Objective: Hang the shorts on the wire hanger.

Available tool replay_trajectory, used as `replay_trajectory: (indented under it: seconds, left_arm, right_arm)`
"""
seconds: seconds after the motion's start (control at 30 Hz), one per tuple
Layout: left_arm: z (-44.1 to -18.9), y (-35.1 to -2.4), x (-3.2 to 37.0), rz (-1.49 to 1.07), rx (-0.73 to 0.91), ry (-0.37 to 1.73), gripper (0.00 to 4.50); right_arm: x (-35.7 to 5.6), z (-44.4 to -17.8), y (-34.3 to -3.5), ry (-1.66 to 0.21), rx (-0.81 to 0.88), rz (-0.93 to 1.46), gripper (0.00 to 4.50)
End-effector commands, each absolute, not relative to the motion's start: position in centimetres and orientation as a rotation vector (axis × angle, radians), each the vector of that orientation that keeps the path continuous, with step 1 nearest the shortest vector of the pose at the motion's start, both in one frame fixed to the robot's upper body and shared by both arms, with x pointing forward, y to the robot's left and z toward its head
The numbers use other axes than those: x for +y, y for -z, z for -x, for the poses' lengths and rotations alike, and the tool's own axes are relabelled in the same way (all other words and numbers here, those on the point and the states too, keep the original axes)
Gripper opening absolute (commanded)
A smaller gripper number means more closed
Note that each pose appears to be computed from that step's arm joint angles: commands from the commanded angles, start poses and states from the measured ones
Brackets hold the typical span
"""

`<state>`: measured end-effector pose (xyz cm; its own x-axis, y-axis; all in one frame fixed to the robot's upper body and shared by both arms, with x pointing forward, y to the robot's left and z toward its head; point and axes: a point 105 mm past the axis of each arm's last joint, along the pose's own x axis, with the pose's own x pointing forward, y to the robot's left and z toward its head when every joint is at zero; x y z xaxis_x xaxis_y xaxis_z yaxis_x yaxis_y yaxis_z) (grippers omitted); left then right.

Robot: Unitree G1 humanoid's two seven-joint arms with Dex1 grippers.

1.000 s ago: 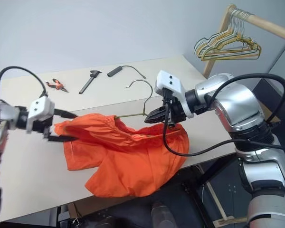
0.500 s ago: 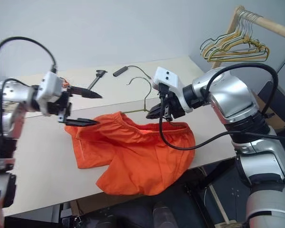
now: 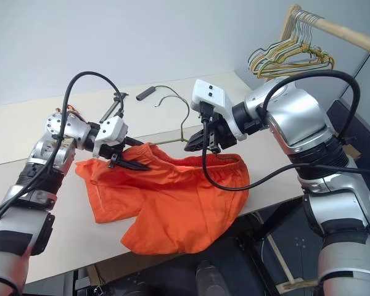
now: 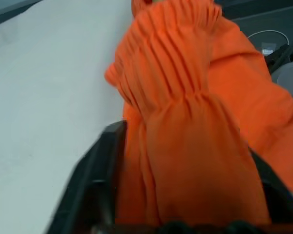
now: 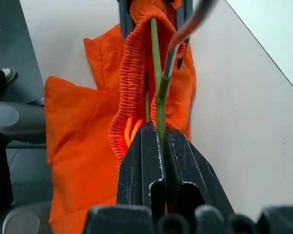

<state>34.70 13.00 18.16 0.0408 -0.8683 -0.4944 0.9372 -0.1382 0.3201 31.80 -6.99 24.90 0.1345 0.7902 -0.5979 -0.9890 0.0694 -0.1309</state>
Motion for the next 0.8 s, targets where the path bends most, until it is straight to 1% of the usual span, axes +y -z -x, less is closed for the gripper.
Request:
replay_trajectory:
  seconds: [0.03,0.07,0.13,0.17,0.3,0.37,0.4,0.43,0.47,0.53,0.57,0.77,0.8]
  left_arm:
    - [-34.9,-19.8,12.9,-0.721,0.071,1.555,1.15]
    - [-34.9,-19.8,12.9,-0.72,0.073,1.554,0.79]
    - [-34.9,-19.9,12.9,-0.71,0.071,1.549,0.2]
    - [-34.9,-20.0,12.9,-0.702,0.068,1.547,0.01]
    - [-34.9,-20.2,12.9,-0.68,0.058,1.535,0.01]
    - [-34.7,-20.1,13.0,-0.671,0.063,1.538,0.0]
    - [-34.6,-20.0,13.1,-0.66,0.068,1.54,0.0]
    - [-34.5,-19.9,13.2,-0.651,0.071,1.542,0.0]
    - [-34.4,-19.9,13.2,-0.645,0.074,1.543,0.0]
    - [-34.4,-19.8,13.3,-0.633,0.075,1.536,0.0]
    - [-34.4,-19.8,13.4,-0.629,0.076,1.532,0.0]
    - [-34.5,-19.8,13.9,-0.594,0.08,1.505,0.0]
    - [-34.6,-19.9,13.9,-0.583,0.078,1.498,0.0]
  right_arm:
    - [-6.7,-31.3,-26.9,-1.406,0.349,0.615,0.0]
    - [-6.7,-31.3,-26.9,-1.407,0.348,0.615,0.0]
    - [-6.6,-31.4,-26.9,-1.406,0.338,0.618,0.0]
    - [-6.6,-31.4,-26.9,-1.404,0.329,0.626,0.0]
    - [-6.6,-31.6,-26.6,-1.39,0.309,0.662,0.0]
    - [-6.7,-31.8,-26.5,-1.376,0.303,0.674,0.56]
    - [-6.9,-31.9,-26.4,-1.36,0.304,0.677,0.74]
    - [-7.1,-32.0,-26.5,-1.341,0.305,0.676,1.16]
    - [-7.3,-32.1,-26.5,-1.329,0.306,0.675,1.33]
    - [-7.9,-32.2,-26.8,-1.303,0.303,0.665,2.08]
    - [-8.3,-32.3,-27.1,-1.287,0.301,0.657,2.33]
    - [-12.0,-31.9,-30.1,-1.147,0.234,0.599,4.29]
    - [-12.8,-31.6,-30.6,-1.123,0.225,0.588,4.46]
